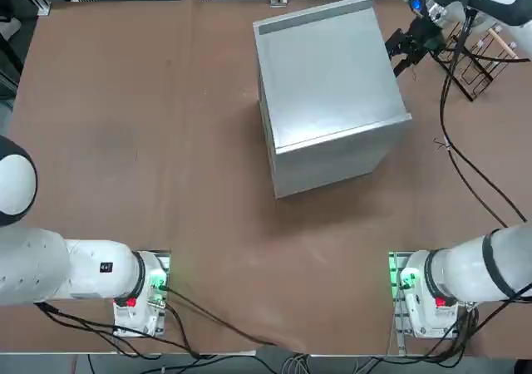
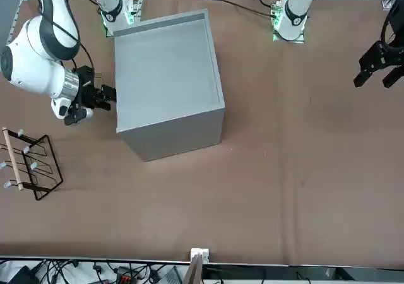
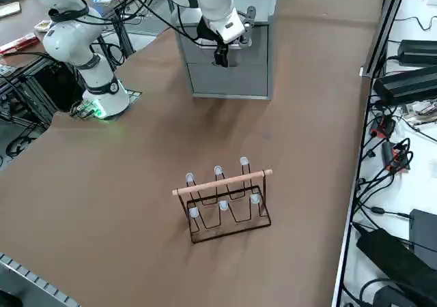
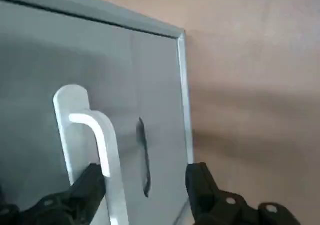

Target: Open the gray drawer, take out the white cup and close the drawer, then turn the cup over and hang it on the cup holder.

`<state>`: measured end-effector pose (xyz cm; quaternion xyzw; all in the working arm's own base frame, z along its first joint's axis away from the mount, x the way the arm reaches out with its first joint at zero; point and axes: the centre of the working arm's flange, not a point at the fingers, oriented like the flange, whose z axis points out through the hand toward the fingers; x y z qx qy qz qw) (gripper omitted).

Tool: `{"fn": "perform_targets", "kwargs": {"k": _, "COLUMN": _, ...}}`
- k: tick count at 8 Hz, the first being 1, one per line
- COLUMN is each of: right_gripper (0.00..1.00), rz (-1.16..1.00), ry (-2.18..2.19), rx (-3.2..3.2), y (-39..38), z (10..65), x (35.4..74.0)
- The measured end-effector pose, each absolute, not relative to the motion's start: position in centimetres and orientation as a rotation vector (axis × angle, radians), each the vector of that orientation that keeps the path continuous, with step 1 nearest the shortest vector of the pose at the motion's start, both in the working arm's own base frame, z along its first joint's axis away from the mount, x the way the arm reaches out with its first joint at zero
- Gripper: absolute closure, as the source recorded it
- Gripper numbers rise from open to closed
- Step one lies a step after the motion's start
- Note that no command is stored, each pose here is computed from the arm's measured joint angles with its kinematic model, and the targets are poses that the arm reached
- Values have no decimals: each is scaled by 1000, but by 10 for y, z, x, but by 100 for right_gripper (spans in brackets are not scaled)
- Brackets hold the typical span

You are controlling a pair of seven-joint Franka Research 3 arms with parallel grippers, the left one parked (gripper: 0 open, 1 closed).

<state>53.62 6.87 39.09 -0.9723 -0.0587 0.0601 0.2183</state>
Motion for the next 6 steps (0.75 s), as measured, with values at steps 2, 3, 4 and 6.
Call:
{"fn": "perform_targets", "kwargs": {"k": 2, "right_gripper": 7, "rz": 186, "ry": -207, "rx": -2733, "y": 28, "z": 392, "x": 537}}
{"fn": "perform_targets", "kwargs": {"k": 3, "right_gripper": 7, "rz": 183, "ry": -208, "rx": -2735, "y": -1, "z": 391, "x": 536}}
{"fn": "perform_targets", "kwargs": {"k": 4, "right_gripper": 7, "rz": 173, "ry": -211, "rx": -2735, "y": -26, "z": 390, "x": 534}}
{"fn": "perform_targets", "kwargs": {"k": 6, "right_gripper": 7, "rz": 155, "ry": -225, "rx": -2733, "y": -51, "z": 388, "x": 532}}
